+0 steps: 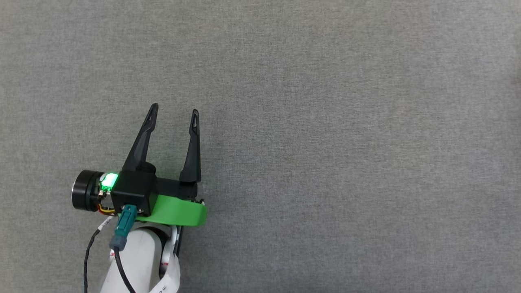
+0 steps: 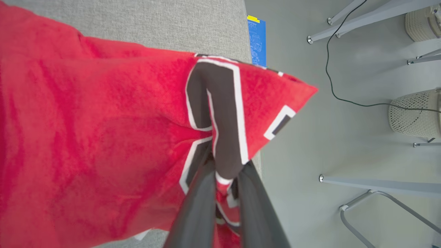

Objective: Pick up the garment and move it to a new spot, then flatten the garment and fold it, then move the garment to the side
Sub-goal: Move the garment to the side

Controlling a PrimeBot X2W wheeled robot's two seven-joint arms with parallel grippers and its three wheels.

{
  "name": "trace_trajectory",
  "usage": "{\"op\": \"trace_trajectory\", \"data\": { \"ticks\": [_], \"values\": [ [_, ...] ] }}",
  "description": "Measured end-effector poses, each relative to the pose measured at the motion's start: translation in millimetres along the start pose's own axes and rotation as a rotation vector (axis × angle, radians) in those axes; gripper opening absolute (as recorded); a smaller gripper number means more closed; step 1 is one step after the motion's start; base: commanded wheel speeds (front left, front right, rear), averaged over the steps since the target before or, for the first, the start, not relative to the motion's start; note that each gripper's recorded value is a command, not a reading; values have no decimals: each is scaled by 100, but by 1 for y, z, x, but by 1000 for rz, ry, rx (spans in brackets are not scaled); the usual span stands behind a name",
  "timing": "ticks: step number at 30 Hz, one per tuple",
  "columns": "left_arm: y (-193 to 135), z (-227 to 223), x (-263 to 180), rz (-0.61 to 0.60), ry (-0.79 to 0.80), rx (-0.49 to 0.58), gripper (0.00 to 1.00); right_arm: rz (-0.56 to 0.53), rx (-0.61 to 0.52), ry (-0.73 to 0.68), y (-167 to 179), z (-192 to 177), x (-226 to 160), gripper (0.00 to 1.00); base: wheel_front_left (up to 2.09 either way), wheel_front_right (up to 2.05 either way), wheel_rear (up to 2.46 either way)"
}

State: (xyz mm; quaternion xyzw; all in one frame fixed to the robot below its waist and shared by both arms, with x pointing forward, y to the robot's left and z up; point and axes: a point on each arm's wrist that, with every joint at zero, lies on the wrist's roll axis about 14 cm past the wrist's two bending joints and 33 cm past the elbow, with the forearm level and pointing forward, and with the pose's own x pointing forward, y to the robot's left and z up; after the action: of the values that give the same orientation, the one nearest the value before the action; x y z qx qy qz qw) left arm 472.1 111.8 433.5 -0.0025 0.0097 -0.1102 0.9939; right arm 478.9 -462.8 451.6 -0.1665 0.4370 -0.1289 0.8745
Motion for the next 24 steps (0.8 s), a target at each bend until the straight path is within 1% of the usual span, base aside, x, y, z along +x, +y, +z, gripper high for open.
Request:
{"op": "trace_trajectory", "data": {
  "ticks": [2, 4, 5, 6, 7, 10, 13, 16, 20, 22, 23, 24],
  "values": [
    [1, -1, 0, 3, 2, 1, 100, -12, -11, 0, -2, 0, 2, 0, 0, 0, 0],
    [2, 0, 0, 5, 0, 3, 100, -25, 6, -9, -7, 1, 2, 0, 0, 0, 0],
    [2, 1, 0, 5, -3, 4, 100, -31, 13, -13, -10, 1, 1, 2, 0, 0, 0],
    [2, 2, 0, 6, -5, 5, 100, -35, 21, -15, -12, 1, 0, 39, 0, 0, 0],
    [2, 4, -1, 7, -8, 6, 100, -40, 29, -21, -14, 1, -1, 100, 0, 0, 0],
    [2, 10, -2, 8, -20, 10, 100, -53, 19, -42, -18, 2, -6, 100, 0, 0, 0],
    [2, 18, -5, 14, -33, 16, 100, -52, 19, -92, -19, 10, -14, 100, 0, 0, 0],
    [3, 25, -10, 21, -45, 23, 100, -49, 1, -181, -17, 25, -25, 100, 0, 0, 0],
    [5, 33, -22, 36, -50, 30, 100, -47, -18, -375, -15, 58, -48, 100, 0, 0, 0],
    [7, 37, -30, 47, -50, 33, 100, -41, -18, -504, -11, 79, -64, 100, 0, 0, 0],
    [9, 41, -42, 61, -49, 34, 100, -40, -5, -690, -8, 105, -89, 100, 0, 0, 0],
    [10, 42, -45, 66, -49, 36, 100, -41, 6, -743, -7, 111, -97, 100, 0, 0, 0]
  ]
}}
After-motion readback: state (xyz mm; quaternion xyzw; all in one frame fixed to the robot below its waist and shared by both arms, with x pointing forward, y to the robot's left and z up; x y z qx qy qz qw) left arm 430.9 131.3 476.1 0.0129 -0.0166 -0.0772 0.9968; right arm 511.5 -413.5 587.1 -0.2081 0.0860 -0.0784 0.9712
